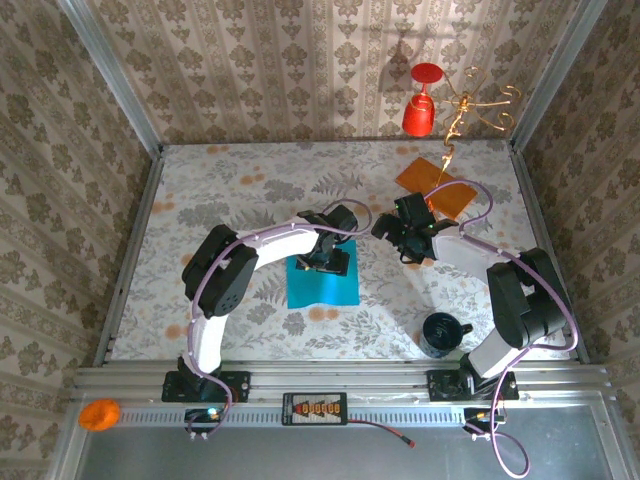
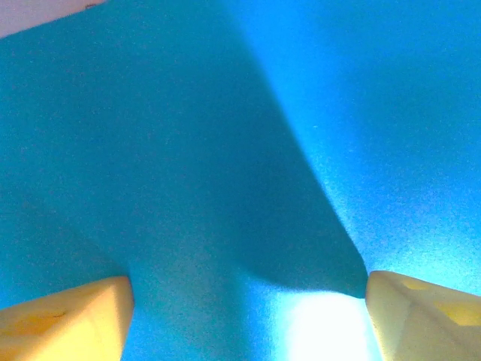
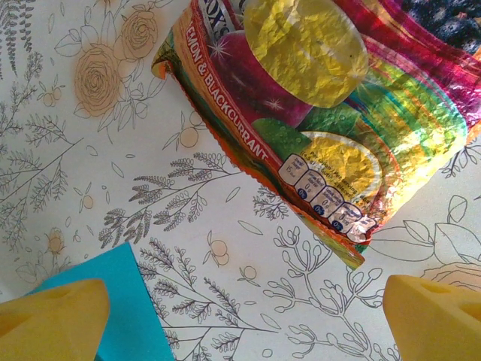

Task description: Fold a paper plane with a square sheet of paper (pick it up from the middle)

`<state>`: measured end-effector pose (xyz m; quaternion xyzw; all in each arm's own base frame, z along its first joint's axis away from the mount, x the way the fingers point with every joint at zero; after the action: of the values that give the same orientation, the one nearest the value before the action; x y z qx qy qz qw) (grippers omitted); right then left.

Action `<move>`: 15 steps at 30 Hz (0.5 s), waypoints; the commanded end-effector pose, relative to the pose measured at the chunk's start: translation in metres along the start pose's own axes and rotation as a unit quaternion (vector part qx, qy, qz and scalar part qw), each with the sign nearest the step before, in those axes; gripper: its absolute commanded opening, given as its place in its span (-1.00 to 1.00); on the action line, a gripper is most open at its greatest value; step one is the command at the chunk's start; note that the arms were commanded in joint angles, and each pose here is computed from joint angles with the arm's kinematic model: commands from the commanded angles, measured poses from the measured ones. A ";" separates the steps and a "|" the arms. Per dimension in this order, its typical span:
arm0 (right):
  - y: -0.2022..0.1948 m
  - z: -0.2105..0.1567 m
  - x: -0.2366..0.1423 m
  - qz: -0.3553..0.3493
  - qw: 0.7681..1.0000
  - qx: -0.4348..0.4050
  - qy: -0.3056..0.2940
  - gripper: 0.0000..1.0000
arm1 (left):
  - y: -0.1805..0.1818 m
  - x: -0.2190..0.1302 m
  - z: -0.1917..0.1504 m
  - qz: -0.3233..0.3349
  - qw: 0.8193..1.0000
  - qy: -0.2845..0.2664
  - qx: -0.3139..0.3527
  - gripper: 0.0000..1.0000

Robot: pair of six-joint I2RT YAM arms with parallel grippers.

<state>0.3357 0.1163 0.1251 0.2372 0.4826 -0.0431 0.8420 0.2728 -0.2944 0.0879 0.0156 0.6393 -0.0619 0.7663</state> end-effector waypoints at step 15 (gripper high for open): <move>0.001 0.007 -0.008 0.004 1.000 -0.007 -0.014 0.90 | 0.012 -0.074 0.026 -0.205 0.974 -0.087 -0.050 -0.20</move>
<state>0.3350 0.1152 0.1244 0.2361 0.4851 -0.0448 0.8408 0.2769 -0.2740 0.1266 -0.0802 0.6046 -0.1071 0.7852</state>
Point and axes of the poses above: each hand's point on the last joint's axis, 136 mm out from that joint toward the fingers, its own x axis out along the fingers, its own y axis along the line the jaws close on, z = x × y, the point moved 7 cm from there along -x, back along the fingers, and after that the axes turned 8 degrees about -x, right-handed, at the moved point
